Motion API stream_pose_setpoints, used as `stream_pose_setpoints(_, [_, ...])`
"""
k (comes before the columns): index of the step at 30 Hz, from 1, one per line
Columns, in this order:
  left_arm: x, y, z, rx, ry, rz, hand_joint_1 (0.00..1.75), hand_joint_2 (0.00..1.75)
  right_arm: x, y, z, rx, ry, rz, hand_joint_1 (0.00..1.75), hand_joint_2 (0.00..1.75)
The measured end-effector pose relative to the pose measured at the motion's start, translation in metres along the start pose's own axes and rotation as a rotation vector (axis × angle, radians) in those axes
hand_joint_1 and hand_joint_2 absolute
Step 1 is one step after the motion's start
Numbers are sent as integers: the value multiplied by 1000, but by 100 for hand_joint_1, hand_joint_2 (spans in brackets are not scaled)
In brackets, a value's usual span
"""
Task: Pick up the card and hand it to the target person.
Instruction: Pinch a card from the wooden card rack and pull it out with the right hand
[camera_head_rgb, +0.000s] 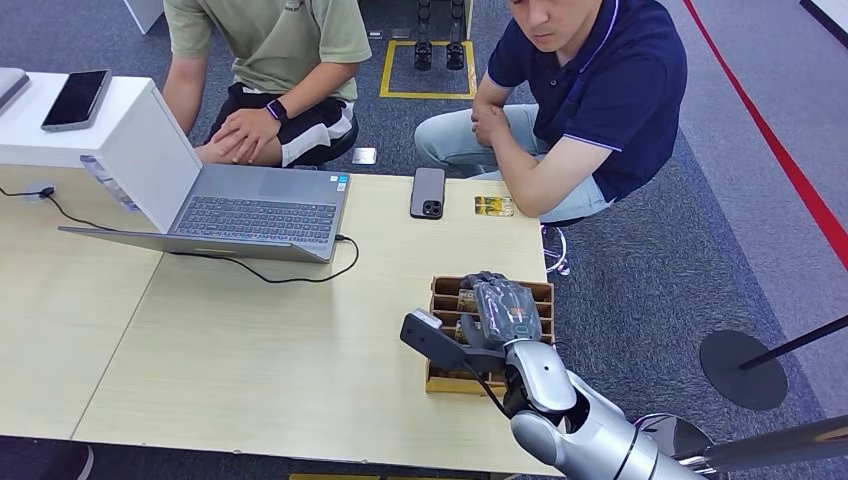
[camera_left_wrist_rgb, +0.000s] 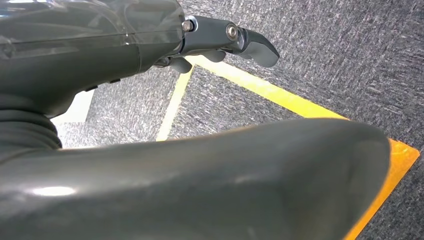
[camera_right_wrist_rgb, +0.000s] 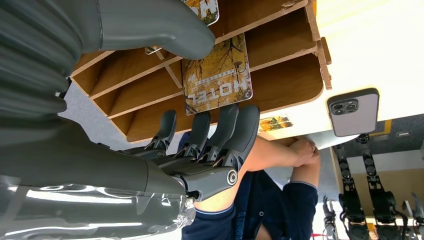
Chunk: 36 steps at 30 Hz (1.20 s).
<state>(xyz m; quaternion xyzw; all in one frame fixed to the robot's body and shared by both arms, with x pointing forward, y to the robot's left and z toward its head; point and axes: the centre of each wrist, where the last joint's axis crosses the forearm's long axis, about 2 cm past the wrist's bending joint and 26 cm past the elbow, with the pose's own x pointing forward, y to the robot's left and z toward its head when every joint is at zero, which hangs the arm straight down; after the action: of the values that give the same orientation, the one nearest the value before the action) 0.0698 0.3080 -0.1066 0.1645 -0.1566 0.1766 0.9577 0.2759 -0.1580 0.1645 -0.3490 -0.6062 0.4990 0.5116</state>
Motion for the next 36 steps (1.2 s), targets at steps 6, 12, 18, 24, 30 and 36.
stream_pose_setpoints(6, [0,0,0,0,0,0,0,0,0,0,0,2,11,2,80,175])
stream_pose_setpoints(12, [0,0,0,3,2,2,0,0,-4,-1,-1,4,35,11,79,175])
stream_pose_setpoints(18, [0,0,0,5,5,8,0,0,-7,-2,-1,5,46,19,81,175])
stream_pose_setpoints(24, [-1,0,0,5,7,11,0,0,-9,-2,-2,9,51,27,78,175])
stream_pose_setpoints(30, [-1,-1,0,4,6,12,0,0,-11,-2,-2,16,55,44,80,175])
stream_pose_setpoints(36, [-1,-1,1,3,7,12,0,0,-10,-2,-2,29,52,64,83,175])
